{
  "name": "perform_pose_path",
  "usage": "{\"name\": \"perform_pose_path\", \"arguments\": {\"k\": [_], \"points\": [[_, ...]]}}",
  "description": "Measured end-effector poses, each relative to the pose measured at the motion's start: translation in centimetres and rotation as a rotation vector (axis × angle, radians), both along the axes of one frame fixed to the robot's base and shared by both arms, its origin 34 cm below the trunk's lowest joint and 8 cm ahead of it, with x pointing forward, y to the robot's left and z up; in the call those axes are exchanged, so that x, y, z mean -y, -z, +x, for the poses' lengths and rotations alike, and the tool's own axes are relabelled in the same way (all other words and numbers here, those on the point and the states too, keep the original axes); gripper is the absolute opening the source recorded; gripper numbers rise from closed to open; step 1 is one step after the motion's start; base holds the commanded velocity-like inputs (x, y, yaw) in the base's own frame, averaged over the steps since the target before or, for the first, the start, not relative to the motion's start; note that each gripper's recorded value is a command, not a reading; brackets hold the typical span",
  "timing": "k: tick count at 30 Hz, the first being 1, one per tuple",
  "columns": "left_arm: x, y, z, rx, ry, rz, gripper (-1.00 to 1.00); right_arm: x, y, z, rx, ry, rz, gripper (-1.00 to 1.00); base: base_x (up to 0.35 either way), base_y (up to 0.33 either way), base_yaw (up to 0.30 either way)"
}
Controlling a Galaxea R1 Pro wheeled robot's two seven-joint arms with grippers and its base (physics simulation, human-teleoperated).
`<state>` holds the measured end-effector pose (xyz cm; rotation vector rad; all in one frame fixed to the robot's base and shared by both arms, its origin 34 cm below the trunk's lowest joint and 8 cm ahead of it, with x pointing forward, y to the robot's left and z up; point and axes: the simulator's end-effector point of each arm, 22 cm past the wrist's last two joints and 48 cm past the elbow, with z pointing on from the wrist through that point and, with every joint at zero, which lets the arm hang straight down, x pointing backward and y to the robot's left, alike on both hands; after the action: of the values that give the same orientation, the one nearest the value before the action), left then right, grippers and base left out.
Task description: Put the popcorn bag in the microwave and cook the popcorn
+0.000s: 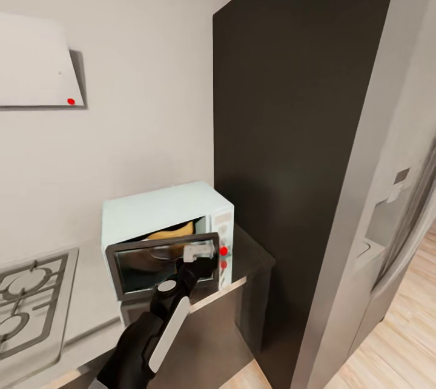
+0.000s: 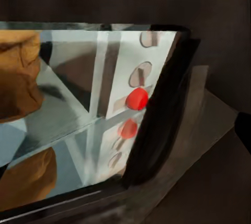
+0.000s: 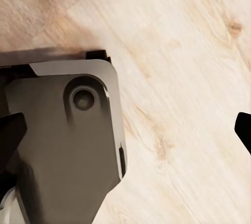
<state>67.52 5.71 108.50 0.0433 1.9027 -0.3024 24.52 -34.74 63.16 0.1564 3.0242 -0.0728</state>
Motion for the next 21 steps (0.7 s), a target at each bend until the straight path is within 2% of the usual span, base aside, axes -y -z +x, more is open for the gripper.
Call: {"name": "perform_pose_path", "arguments": {"k": [19,21], "points": [[-0.34,-0.12,0.12,0.003,-0.006,-0.001,1.0,0.45,-0.05,0.0,0.001,0.001,-0.007,1.0,0.201,0.0,0.0],[0.23,-0.16,-0.19,0.002,0.009,-0.009,1.0,0.45,-0.09,0.0,0.003,0.001,-0.007,1.0,0.201,0.0,0.0]]}}
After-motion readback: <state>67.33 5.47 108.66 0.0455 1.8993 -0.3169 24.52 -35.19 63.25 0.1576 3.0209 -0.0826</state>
